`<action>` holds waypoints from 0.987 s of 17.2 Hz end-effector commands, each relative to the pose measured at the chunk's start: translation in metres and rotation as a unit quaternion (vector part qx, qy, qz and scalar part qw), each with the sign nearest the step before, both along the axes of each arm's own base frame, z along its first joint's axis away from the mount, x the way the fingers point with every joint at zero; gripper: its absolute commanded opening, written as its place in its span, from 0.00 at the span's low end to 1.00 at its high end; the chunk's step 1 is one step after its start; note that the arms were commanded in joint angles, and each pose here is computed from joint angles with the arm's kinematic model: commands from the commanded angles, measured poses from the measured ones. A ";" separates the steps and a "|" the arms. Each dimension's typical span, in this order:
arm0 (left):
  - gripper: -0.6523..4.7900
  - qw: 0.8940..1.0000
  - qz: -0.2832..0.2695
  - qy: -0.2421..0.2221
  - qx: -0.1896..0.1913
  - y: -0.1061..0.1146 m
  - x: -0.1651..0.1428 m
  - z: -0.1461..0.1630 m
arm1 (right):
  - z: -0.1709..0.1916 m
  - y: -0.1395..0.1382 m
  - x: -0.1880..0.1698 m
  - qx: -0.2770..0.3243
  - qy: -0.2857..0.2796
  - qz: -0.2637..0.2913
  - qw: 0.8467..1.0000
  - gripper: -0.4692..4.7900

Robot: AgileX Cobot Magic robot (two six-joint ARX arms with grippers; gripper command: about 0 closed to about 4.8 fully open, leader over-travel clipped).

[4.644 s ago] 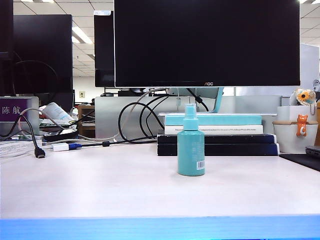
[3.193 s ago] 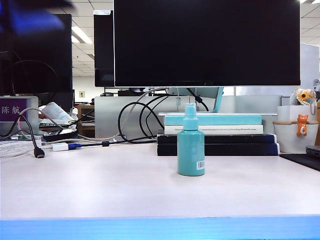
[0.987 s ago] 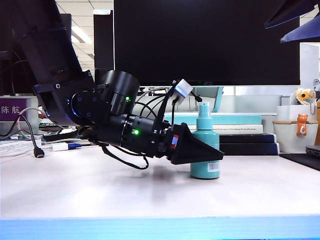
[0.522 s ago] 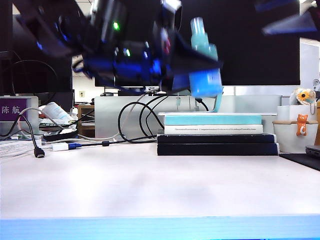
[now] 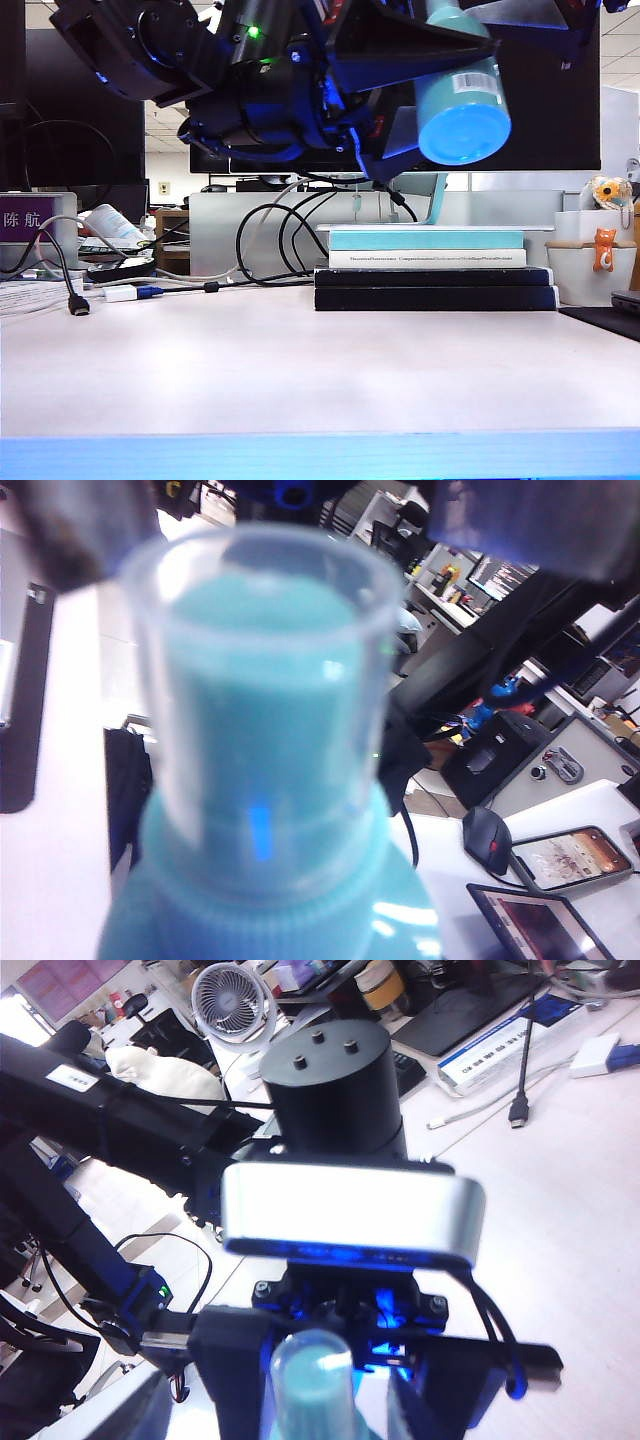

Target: Pick up the sprayer with the left hand and remove the lid with the right hand then place it on the table.

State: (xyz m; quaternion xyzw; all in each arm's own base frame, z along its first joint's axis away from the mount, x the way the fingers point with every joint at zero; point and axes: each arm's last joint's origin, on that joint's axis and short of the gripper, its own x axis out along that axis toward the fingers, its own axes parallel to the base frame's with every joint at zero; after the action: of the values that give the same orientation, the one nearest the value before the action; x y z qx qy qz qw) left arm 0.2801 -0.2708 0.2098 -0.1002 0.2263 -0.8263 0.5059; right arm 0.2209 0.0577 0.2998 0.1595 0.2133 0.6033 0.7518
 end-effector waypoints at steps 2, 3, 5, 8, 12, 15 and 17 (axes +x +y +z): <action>0.50 0.999 -0.015 -0.013 -0.027 -0.008 -0.005 0.013 | 0.000 0.001 0.000 -0.001 0.005 0.004 1.000 0.57; 0.50 0.999 -0.014 -0.017 -0.034 -0.008 -0.005 0.016 | -0.001 0.001 0.000 -0.001 0.009 0.004 1.000 0.54; 0.50 0.999 -0.010 -0.012 -0.030 -0.010 -0.006 0.016 | -0.001 0.001 0.000 -0.001 0.008 0.004 1.000 0.40; 0.50 0.999 -0.012 -0.014 -0.031 -0.014 -0.010 0.016 | -0.001 0.001 0.001 -0.001 0.005 0.004 1.000 0.24; 0.50 0.999 -0.007 -0.015 -0.030 -0.023 -0.017 0.016 | -0.003 0.001 0.002 -0.003 0.004 0.005 1.000 0.08; 0.48 0.999 0.022 -0.017 -0.027 -0.021 -0.013 0.015 | -0.003 0.001 0.004 -0.014 -0.002 -0.019 1.000 0.08; 0.39 0.998 0.054 -0.012 -0.016 -0.018 -0.009 0.013 | -0.003 0.000 0.006 -0.028 -0.010 -0.053 0.998 0.08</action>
State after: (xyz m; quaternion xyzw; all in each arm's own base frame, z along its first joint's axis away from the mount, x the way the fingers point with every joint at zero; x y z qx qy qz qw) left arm 0.2722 -0.2877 0.2189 -0.1149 0.2156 -0.8036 0.5427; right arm 0.2247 0.0572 0.2944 0.1520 0.2206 0.5784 0.7705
